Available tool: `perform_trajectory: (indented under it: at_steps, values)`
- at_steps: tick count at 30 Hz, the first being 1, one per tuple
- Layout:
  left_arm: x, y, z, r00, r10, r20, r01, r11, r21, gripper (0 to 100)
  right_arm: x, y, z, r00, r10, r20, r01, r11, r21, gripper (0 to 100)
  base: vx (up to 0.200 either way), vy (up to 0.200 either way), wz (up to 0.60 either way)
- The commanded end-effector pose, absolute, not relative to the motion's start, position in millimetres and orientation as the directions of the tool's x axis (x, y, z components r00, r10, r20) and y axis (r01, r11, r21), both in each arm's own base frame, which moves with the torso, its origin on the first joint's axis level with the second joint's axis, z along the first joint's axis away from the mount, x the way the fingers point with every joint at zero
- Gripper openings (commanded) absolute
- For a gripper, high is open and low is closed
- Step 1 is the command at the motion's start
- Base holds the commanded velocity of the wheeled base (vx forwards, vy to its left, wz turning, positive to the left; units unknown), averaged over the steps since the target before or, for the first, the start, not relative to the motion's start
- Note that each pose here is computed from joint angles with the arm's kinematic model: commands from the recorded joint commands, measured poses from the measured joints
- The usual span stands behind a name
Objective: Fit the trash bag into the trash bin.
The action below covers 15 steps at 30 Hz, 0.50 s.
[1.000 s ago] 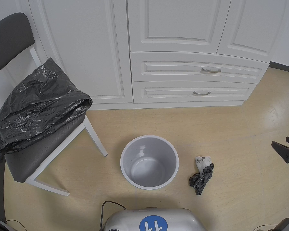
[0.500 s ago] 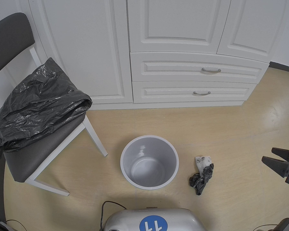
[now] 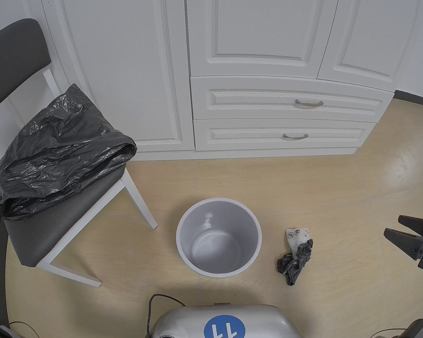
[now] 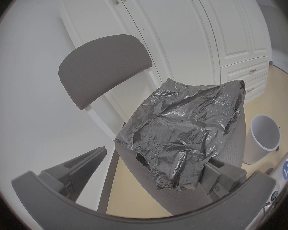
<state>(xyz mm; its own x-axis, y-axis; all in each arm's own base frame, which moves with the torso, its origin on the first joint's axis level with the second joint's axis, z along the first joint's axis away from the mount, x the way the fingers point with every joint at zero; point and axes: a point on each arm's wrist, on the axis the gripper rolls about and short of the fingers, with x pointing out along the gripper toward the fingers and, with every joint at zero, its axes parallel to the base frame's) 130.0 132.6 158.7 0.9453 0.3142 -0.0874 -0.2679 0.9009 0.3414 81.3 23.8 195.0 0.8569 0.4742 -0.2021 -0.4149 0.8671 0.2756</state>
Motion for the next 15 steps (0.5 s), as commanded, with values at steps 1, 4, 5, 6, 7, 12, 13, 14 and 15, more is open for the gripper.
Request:
perform_trajectory:
  at_steps: [1,4,5,6,7,12,13,14,15]
  values:
    - [129.9,131.7,162.1,0.947,0.313,-0.067,-0.271,0.896,0.351,100,79.5,23.4,196.8,0.860,0.474,-0.190,-0.419,0.867,0.270,100,0.000,0.000,0.00]
    - [129.3,130.7,166.9,0.949,0.313,-0.024,-0.285,0.890,0.355,100,79.1,23.1,197.9,0.862,0.472,-0.184,-0.417,0.868,0.270,100,0.000,0.000,0.00]
    - [129.3,130.7,166.9,0.949,0.313,-0.024,-0.285,0.890,0.355,100,79.1,23.1,197.9,0.862,0.472,-0.184,-0.417,0.868,0.270,100,0.000,0.000,0.00]
    - [129.3,130.7,171.7,0.949,0.314,0.015,-0.299,0.890,0.343,100,79.1,22.9,197.9,0.864,0.469,-0.184,-0.415,0.869,0.268,100,0.000,0.000,0.00]
    - [129.3,130.7,171.7,0.949,0.314,0.015,-0.299,0.890,0.343,100,79.1,22.9,197.9,0.864,0.469,-0.184,-0.415,0.869,0.268,100,0.000,0.000,0.00]
    - [128.1,129.3,186.8,0.941,0.308,0.144,-0.337,0.896,0.290,100,79.4,23.0,197.4,0.863,0.469,-0.187,-0.414,0.869,0.270,100,0.000,0.000,0.00]
    - [127.9,129.1,188.3,0.939,0.306,0.157,-0.339,0.896,0.286,100,79.4,23.0,197.4,0.863,0.469,-0.187,-0.414,0.869,0.270,100,0.000,0.000,0.00]
    - [127.8,129.1,189.9,0.938,0.304,0.168,-0.341,0.896,0.282,100,79.7,23.0,197.2,0.863,0.469,-0.188,-0.413,0.869,0.271,100,0.000,0.000,0.00]
    - [127.9,129.1,190.7,0.937,0.303,0.173,-0.342,0.898,0.278,100,79.7,23.0,197.7,0.863,0.469,-0.187,-0.414,0.869,0.270,100,0.000,0.000,0.00]
